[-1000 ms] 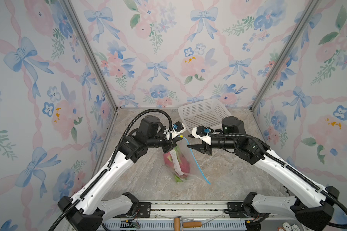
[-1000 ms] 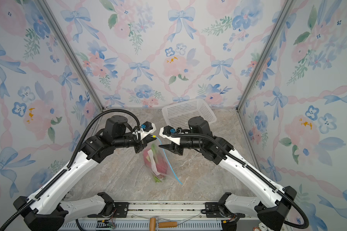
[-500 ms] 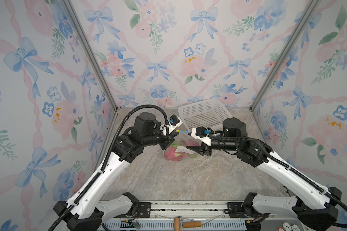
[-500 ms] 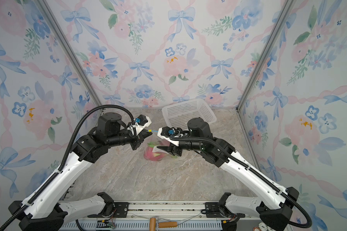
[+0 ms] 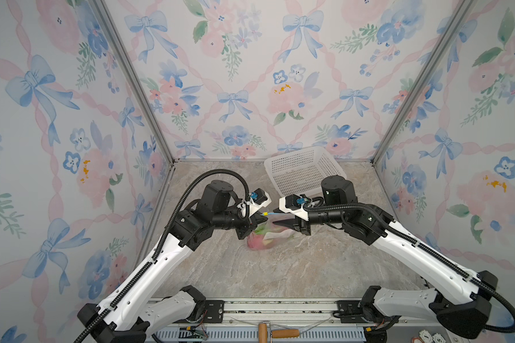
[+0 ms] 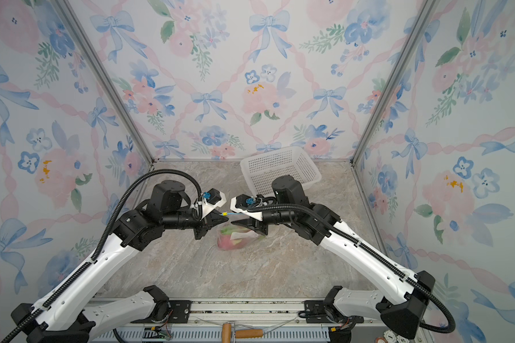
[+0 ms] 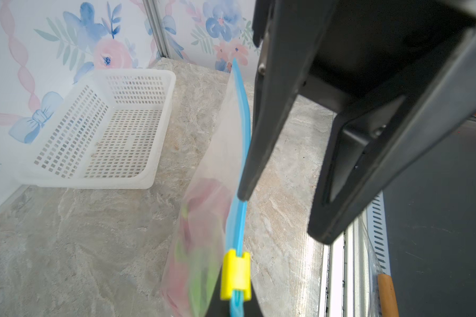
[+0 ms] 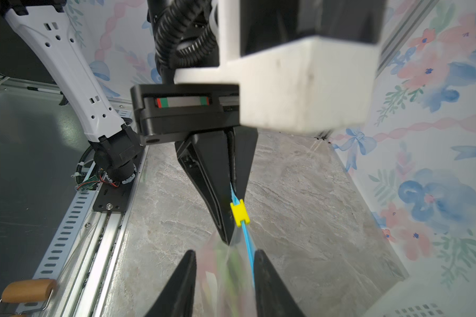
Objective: Open the zip-top bag and take out the dragon fruit
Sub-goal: Unzip the zipper on the zipper food storage bag.
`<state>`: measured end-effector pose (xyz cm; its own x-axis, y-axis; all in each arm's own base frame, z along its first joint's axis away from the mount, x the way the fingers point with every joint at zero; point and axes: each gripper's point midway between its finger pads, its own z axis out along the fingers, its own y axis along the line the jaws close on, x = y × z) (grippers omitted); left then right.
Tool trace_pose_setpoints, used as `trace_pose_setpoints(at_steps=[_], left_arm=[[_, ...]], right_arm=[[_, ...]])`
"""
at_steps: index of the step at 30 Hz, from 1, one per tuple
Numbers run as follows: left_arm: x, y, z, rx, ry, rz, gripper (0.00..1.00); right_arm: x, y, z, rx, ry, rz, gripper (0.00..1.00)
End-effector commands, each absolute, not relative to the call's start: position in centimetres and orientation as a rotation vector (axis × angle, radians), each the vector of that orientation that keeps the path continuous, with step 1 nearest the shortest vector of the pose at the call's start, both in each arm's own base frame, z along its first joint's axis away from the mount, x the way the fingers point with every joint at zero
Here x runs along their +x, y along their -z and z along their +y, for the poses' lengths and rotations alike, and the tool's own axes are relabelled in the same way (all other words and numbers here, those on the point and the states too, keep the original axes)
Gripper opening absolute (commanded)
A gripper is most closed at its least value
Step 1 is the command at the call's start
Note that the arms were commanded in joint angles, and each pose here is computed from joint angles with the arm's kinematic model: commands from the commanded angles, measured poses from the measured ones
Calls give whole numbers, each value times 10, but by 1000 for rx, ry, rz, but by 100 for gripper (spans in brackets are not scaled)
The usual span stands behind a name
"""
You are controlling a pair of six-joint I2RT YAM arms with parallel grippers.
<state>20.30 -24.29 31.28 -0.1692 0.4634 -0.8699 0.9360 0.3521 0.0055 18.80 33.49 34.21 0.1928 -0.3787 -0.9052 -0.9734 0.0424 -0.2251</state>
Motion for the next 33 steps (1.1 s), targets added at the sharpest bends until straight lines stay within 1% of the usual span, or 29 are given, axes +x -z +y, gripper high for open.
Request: trace_pose_setpoints(at_steps=[1, 10, 18, 24, 33], left_arm=[[190, -319, -246, 1261, 767, 1737, 0], [189, -320, -246, 1262, 765, 1731, 0], [189, -321, -246, 1264, 756, 1726, 0], [189, -321, -248, 1267, 756, 1728, 0], [189, -323, -247, 1262, 749, 1726, 0]], right_arm=[[181, -346, 339, -1532, -856, 1326, 38], [177, -352, 352, -1561, -902, 1286, 37], [175, -350, 360, -1576, -908, 1271, 27], [174, -358, 363, -1561, -899, 1239, 18], [172, -357, 366, -1570, -901, 1234, 17]])
